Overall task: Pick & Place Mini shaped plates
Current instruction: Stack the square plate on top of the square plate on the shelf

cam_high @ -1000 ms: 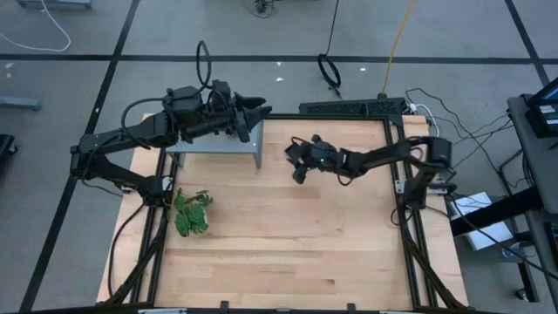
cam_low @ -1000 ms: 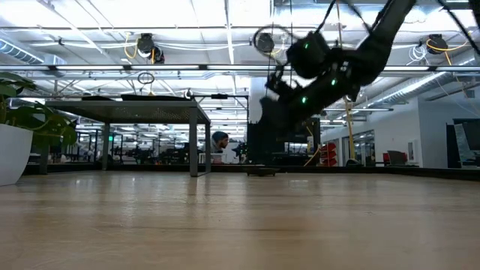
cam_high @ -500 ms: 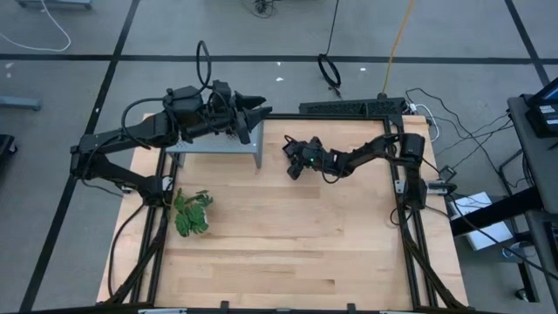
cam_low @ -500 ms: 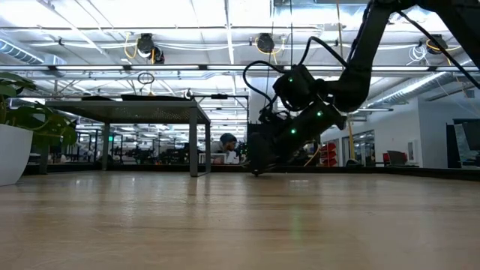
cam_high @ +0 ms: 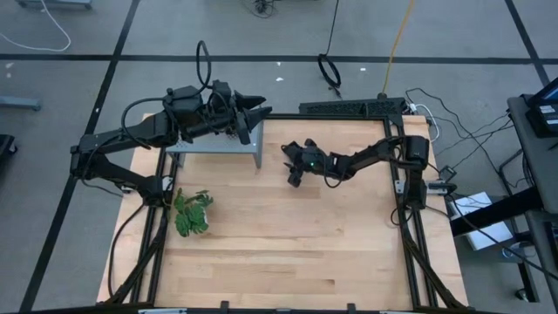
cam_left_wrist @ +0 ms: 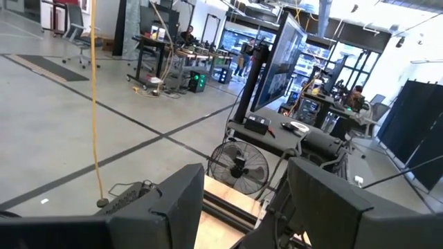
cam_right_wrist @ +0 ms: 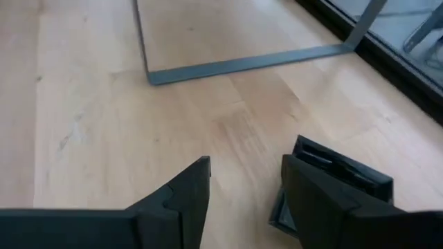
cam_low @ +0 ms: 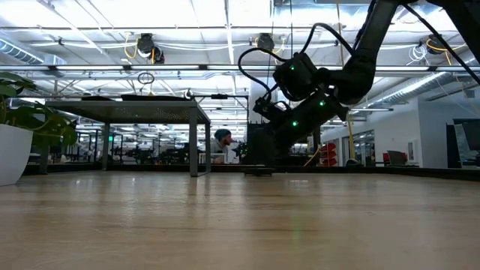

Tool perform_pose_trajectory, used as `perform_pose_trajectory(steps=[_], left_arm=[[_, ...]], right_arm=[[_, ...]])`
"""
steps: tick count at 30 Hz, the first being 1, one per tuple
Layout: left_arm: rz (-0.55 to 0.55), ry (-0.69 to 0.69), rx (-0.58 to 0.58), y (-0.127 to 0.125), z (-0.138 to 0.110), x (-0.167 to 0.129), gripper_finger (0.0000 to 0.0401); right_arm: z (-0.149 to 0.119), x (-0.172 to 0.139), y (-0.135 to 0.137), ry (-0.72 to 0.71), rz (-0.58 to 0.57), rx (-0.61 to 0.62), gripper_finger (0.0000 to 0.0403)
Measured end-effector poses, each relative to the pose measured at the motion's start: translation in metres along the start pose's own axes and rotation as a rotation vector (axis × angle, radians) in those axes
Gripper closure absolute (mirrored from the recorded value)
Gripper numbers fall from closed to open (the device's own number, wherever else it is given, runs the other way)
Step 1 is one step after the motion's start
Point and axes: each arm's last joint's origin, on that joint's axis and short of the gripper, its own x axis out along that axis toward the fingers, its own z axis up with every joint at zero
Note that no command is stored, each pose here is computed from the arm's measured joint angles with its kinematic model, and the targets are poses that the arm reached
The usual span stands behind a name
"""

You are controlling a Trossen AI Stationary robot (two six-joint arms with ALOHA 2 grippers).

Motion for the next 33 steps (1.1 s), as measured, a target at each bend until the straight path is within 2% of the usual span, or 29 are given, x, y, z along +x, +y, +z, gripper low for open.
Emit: perform_pose_trajectory(steps=[4,8,21,26,33], left_arm=[[-0.001,0.001,-0.004,0.0,0.0,0.0,0.0187],[-0.002,0.001,-0.009,0.0,0.0,0.0,0.0187],[-0.001,0.003,-0.01,0.0,0.0,0.0,0.0187],[-0.001,0.003,-0.009,0.0,0.0,0.0,0.0187],[-0.001,0.004,-0.008,0.0,0.0,0.0,0.0187]], right_arm=[[-0.002,0.001,0.0,0.007,-0.016,-0.051,0.0234],[-0.007,0.003,-0.005,0.03,-0.094,-0.055,0.0234],[-0.014,0.007,-0.015,0.082,-0.089,-0.049,0.025],[-0.017,0.007,-0.011,0.117,-0.056,-0.064,0.029],[-0.015,0.002,0.002,0.126,0.021,-0.075,0.0379]])
